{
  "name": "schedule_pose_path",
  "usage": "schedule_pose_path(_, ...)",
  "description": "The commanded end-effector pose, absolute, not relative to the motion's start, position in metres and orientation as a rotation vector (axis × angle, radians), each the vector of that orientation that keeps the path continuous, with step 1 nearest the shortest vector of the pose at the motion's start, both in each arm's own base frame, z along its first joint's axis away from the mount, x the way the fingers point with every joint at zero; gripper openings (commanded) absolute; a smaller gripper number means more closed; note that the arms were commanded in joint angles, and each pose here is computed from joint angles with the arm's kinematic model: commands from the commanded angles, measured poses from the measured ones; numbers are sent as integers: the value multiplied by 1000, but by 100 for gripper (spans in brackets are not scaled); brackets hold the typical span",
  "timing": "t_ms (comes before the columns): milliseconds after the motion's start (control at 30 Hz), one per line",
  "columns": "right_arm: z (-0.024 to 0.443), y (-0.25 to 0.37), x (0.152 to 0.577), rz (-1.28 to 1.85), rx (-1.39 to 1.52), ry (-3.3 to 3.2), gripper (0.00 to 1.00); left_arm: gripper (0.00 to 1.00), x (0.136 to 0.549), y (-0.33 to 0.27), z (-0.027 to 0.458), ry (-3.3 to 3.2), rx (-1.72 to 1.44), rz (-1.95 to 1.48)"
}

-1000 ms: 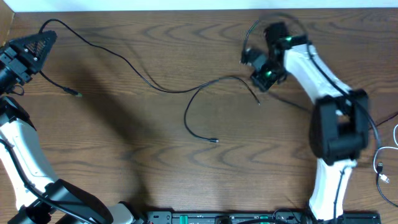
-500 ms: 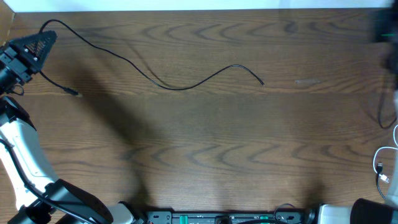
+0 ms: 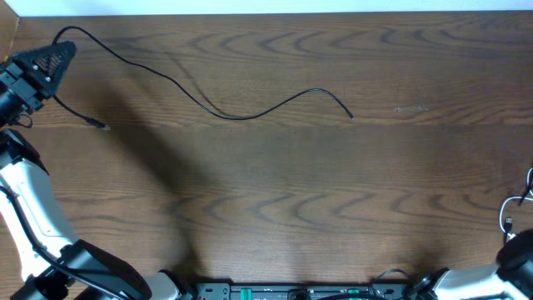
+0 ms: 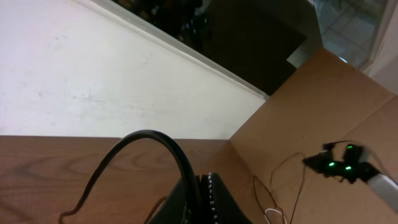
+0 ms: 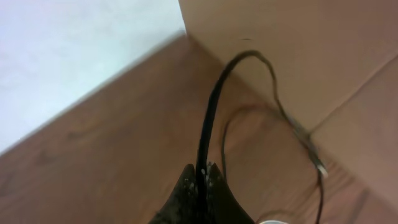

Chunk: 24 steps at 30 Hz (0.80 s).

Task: Untangle cables

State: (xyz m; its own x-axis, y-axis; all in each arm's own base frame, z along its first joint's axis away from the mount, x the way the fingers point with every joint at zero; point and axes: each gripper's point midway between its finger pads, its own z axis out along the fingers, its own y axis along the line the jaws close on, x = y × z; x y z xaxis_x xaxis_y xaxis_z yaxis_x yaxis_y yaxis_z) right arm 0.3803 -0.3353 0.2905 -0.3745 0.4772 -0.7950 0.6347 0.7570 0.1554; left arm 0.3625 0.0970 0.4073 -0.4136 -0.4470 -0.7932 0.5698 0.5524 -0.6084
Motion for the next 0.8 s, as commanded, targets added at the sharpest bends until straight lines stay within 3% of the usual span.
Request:
schedule_pose_path(0,241,-347,383,-126,957,2103,1,7,362,95,407,1656,123,-1114)
schedule_pose_path(267,128,-360,357,-105,1202,2337,2,7,363,96,405,1662,102,-1132)
schedule_pose_path(300,117,-360,353,-107,1226,2365,12,7,363,96,405,1663,102,-1132)
schedule_pose_path(333,108,-359,349,-100,1245,2388,42,7,363,96,405,1662,102,-1132)
schedule_pose_path(367,102,-358,347,-91,1258,2405,86,7,363,96,405,1662,102,-1132)
schedule_pose_path(400,97,-356,344,-81,1273,2421,99,7,363,96,405,1662,102,-1132)
schedule_pose_path(567,90,-343,330,-20,1447,2413,99,7,363,96,405,1662,102,-1132)
schedule_pose_path(767,80,-312,302,109,2101,2129,99,7,363,96,405,1662,102,-1132)
